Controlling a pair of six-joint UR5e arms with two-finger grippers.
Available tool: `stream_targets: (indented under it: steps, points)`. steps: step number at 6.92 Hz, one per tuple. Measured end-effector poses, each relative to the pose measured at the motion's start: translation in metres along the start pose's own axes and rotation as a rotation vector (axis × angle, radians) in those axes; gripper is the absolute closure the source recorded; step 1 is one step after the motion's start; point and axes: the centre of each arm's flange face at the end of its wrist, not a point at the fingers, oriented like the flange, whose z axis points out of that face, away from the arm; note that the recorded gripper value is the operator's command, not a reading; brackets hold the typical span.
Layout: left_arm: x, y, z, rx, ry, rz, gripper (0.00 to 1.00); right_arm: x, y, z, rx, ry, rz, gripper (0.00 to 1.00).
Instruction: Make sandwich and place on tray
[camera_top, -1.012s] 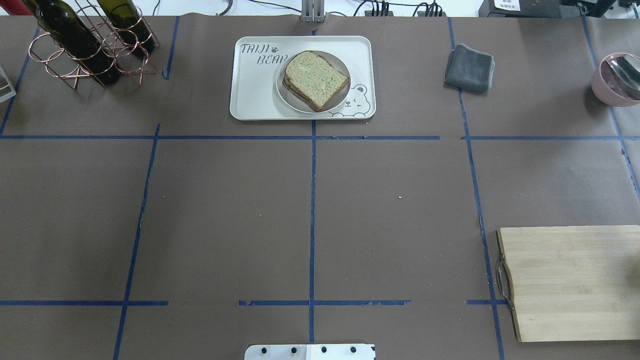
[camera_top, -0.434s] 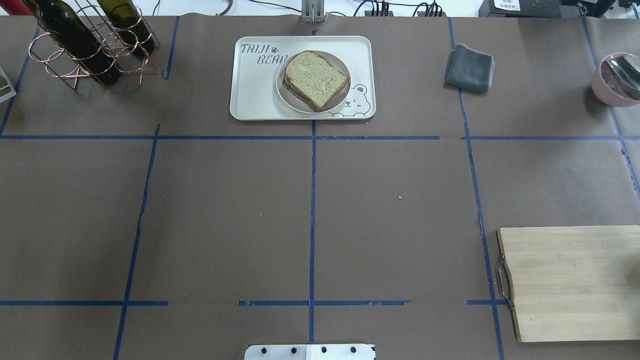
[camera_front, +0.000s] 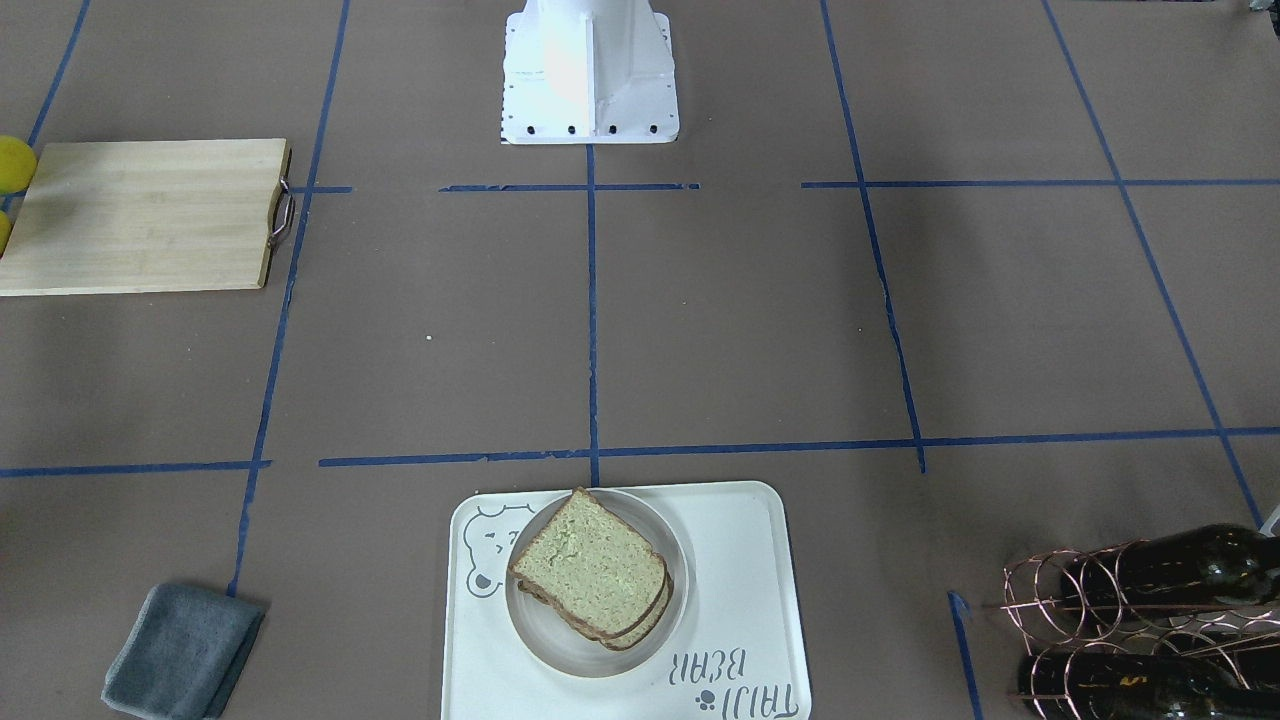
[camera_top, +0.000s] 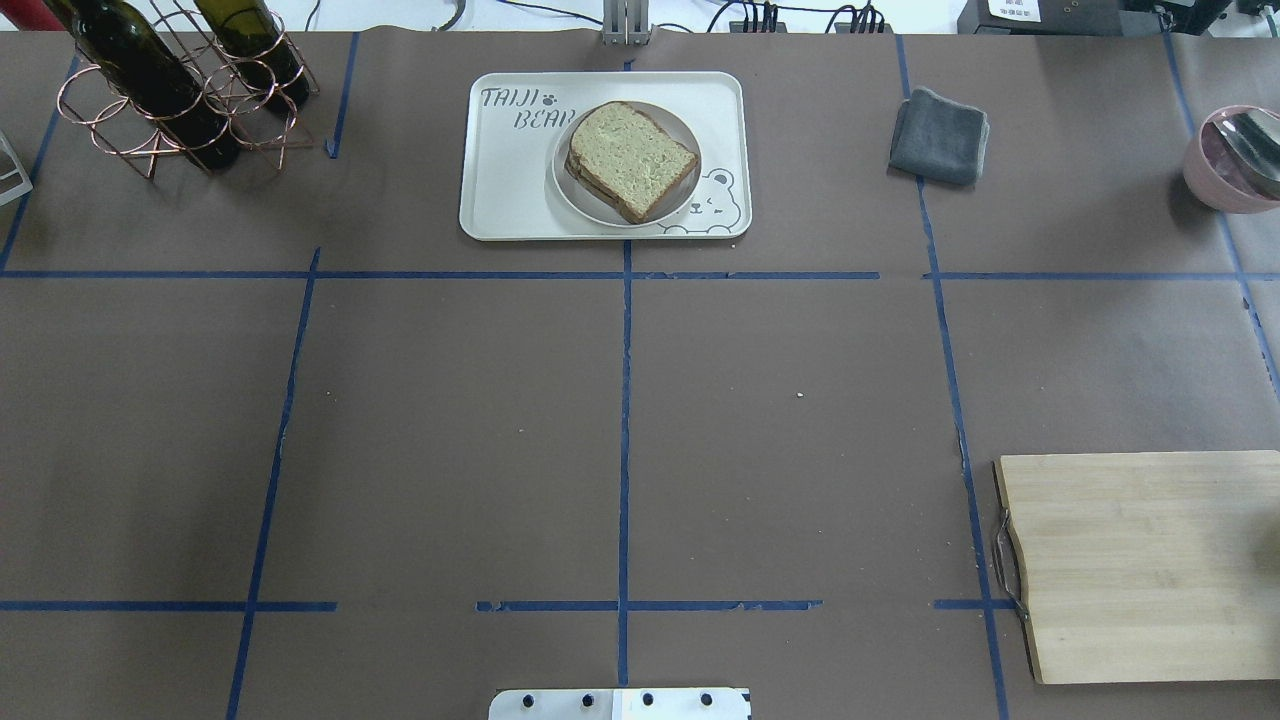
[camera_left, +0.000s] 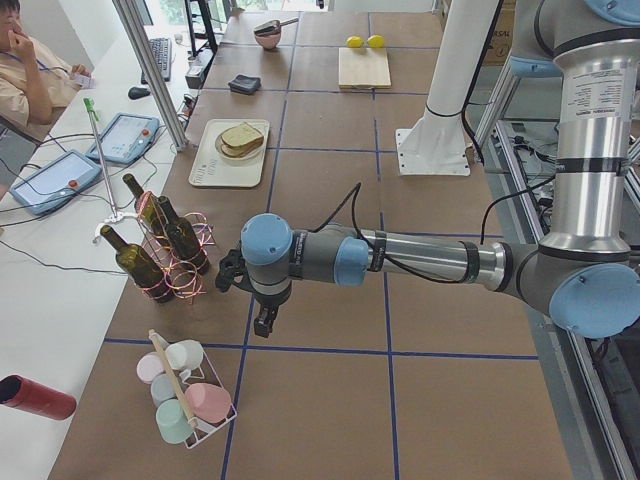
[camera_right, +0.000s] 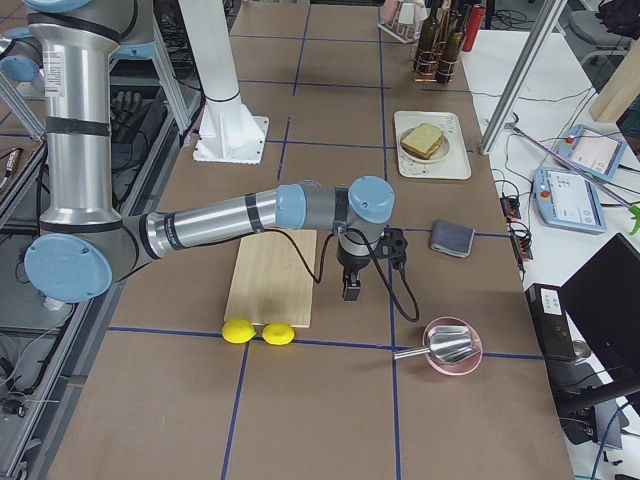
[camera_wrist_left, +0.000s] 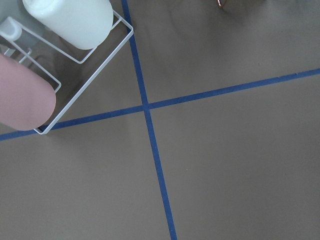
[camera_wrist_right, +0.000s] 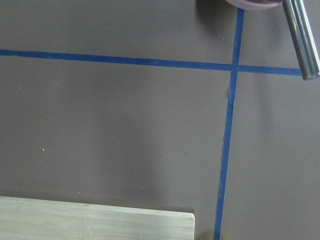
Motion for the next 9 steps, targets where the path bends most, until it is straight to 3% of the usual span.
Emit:
stream_targets:
  steps: [3,6,9]
  points:
    - [-0.007,0.014,0.009,-0.023,0.001,-0.023,0.0,0.007,-0.006,0.009,0.025,-0.023,-0.013,0.0]
    - [-0.012,0.019,0.014,-0.058,0.008,-0.062,0.0,0.017,-0.006,0.013,0.024,0.022,-0.016,0.0]
    - [-0.013,0.022,0.016,-0.065,0.015,-0.08,0.0,0.018,-0.007,0.013,0.026,0.03,-0.008,0.0]
